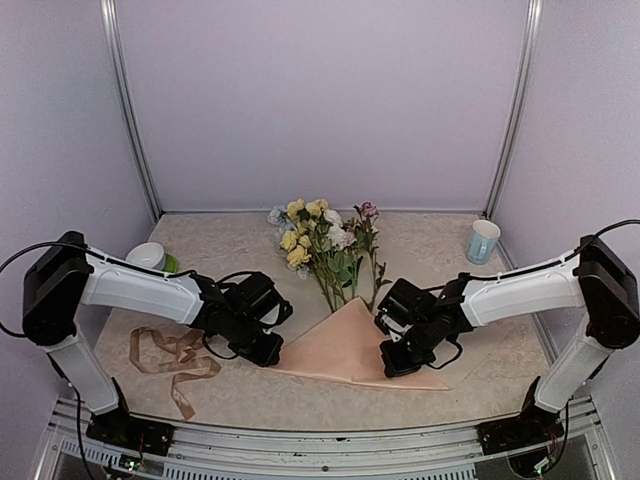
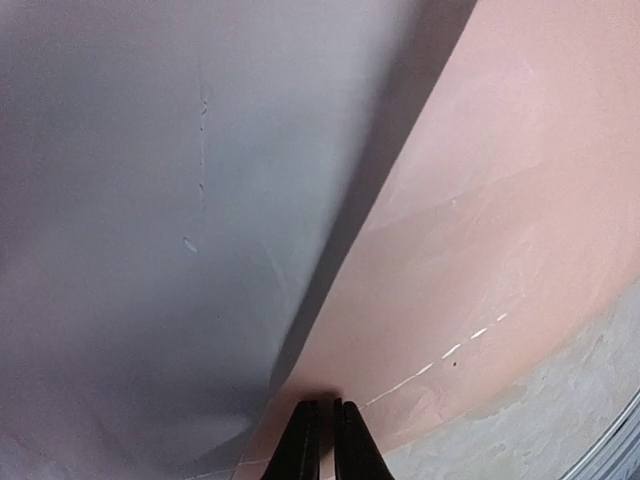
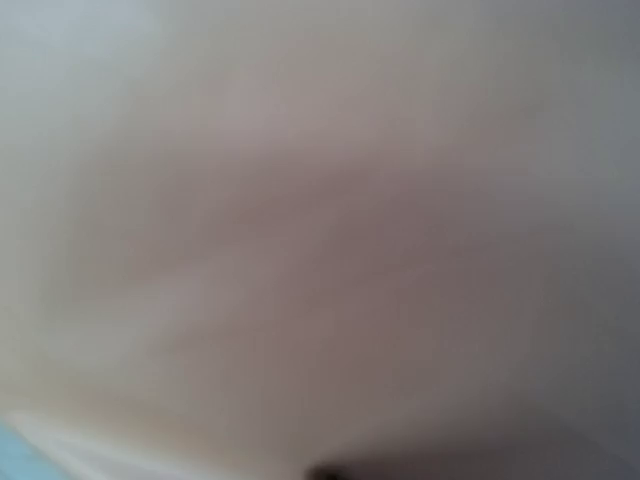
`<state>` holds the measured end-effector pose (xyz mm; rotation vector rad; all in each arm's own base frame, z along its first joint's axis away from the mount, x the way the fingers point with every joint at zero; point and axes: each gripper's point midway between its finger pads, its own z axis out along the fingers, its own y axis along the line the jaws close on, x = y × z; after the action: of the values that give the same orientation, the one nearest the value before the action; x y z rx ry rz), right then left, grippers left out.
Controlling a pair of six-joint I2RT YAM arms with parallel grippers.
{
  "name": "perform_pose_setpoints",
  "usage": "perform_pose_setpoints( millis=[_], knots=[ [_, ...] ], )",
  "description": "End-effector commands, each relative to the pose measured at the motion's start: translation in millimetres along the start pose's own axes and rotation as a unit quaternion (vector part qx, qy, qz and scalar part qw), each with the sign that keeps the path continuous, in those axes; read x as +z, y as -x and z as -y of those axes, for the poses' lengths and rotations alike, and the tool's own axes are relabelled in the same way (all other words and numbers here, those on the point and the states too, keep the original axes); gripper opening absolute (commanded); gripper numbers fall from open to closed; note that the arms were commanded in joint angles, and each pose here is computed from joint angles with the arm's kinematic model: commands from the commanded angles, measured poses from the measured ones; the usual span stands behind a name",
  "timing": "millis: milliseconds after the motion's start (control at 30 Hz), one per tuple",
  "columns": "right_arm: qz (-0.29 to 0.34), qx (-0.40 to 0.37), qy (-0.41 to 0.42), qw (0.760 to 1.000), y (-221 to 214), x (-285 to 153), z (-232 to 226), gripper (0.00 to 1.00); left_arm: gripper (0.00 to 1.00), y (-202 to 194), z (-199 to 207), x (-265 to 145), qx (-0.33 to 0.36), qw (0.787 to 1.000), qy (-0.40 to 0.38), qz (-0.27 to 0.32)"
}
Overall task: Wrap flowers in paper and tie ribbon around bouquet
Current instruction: Press the fold line on the 1/4-folded wrapping paper.
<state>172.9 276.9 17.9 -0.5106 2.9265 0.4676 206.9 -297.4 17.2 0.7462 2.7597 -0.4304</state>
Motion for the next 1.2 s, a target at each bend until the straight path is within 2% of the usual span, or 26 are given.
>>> perform_pose_setpoints(
  millis=[0, 100, 167, 233, 333, 533, 733, 1167],
  knots=[
    [-0.002, -0.032, -0.022, 0.999, 2.9, -19.3, -9.0, 0.0, 0.09, -16.2, -6.8, 0.5, -0.005, 1.0, -0.007, -0.014],
    [0.042, -0.098, 0.019, 0.994, 25.8, -34.9, -57.6, 0.0, 0.09, -22.5, -6.6, 3.5, -0.008, 1.0, -0.011, -0.023],
    [0.058, -0.139, 0.082, 0.985, 32.8, -35.7, -99.6, 0.0, 0.09, -24.9, -4.9, 4.3, -0.008, 1.0, -0.014, -0.026],
    [0.052, -0.154, 0.151, 0.975, 30.5, -25.0, -132.5, 0.0, 0.09, -26.5, -3.2, 4.2, -0.007, 0.999, -0.016, -0.027],
    [0.029, -0.145, 0.156, 0.977, 34.8, 5.0, -141.6, 0.0, 0.09, -28.2, -4.3, 3.5, -0.009, 1.0, -0.013, -0.025],
    [0.017, -0.132, 0.118, 0.984, 43.3, 35.4, -135.2, 0.0, 0.09, -33.7, -8.5, 6.1, -0.007, 0.999, -0.006, -0.034],
    [-0.018, -0.079, 0.047, 0.996, 21.4, 51.4, -85.8, 0.0, 0.09, -36.9, -11.6, 9.1, -0.006, 0.999, 0.0, -0.041],
    [-0.063, -0.02, -0.028, 0.997, -41.4, 28.9, -11.5, 0.0, 0.09, -42.0, -20.7, 10.8, -0.002, 0.999, 0.014, -0.049]
  ],
)
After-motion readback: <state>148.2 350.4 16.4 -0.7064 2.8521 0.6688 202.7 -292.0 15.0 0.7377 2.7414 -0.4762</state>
